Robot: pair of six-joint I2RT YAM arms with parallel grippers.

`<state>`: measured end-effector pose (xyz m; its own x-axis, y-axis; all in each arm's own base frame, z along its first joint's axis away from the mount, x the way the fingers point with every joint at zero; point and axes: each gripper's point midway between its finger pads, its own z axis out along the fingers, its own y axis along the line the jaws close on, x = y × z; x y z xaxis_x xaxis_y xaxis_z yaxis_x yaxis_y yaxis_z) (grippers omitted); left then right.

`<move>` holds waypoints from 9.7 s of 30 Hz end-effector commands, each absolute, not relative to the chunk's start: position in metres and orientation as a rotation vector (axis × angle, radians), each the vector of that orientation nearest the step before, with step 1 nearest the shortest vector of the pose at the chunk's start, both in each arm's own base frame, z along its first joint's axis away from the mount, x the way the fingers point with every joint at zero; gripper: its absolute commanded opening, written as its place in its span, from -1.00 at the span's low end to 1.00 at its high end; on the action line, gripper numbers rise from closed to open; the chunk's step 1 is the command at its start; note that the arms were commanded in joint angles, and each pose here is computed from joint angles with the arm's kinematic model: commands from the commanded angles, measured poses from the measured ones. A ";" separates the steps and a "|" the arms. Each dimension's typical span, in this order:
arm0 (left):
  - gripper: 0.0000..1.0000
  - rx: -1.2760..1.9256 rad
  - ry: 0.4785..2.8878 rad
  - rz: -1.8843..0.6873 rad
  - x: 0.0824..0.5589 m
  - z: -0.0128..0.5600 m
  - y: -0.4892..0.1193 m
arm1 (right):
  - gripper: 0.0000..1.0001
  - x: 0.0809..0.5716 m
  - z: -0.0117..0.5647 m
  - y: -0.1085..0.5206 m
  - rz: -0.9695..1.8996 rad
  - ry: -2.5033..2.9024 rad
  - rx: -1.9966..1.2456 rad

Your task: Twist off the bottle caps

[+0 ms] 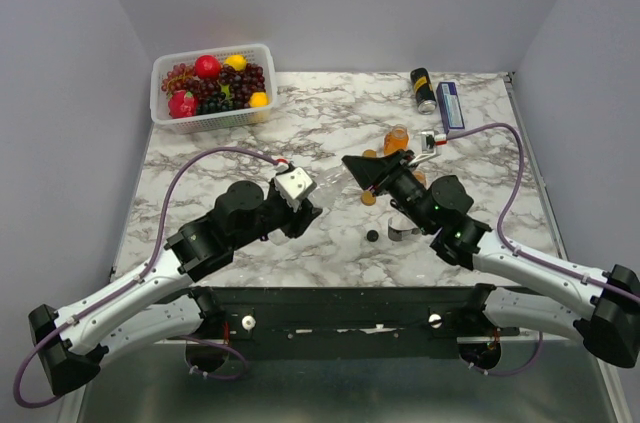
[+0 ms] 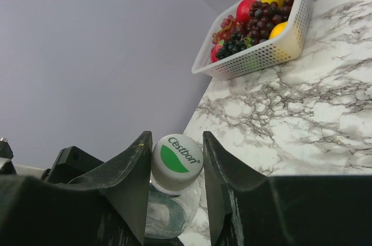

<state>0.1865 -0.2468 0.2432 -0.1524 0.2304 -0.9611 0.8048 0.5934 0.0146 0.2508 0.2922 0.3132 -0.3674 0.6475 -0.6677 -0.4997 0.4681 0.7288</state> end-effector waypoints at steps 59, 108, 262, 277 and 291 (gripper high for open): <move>-0.30 0.937 1.761 -0.796 0.185 0.224 -0.267 | 0.54 0.210 0.304 0.241 1.251 1.459 -0.120; -0.30 1.059 1.709 -0.796 0.163 0.221 -0.276 | -0.74 0.231 0.298 0.296 1.365 1.526 -0.317; -0.30 0.894 1.871 -0.945 0.201 0.217 -0.259 | -0.56 0.248 0.360 0.215 0.786 1.466 -0.424; -0.26 0.544 1.839 -0.537 0.248 0.237 -0.196 | -0.54 0.352 0.241 0.214 0.346 1.924 -0.350; -0.25 0.568 1.847 -0.550 0.246 0.235 -0.199 | -0.49 0.385 0.131 0.229 0.236 2.134 -0.355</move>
<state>0.2430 -0.2028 0.2353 -0.3217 0.1151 -0.9398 0.6299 0.7671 -0.1216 0.3699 0.2311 0.1349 -0.5392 -0.1727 -0.8243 -0.3797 0.9235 0.0549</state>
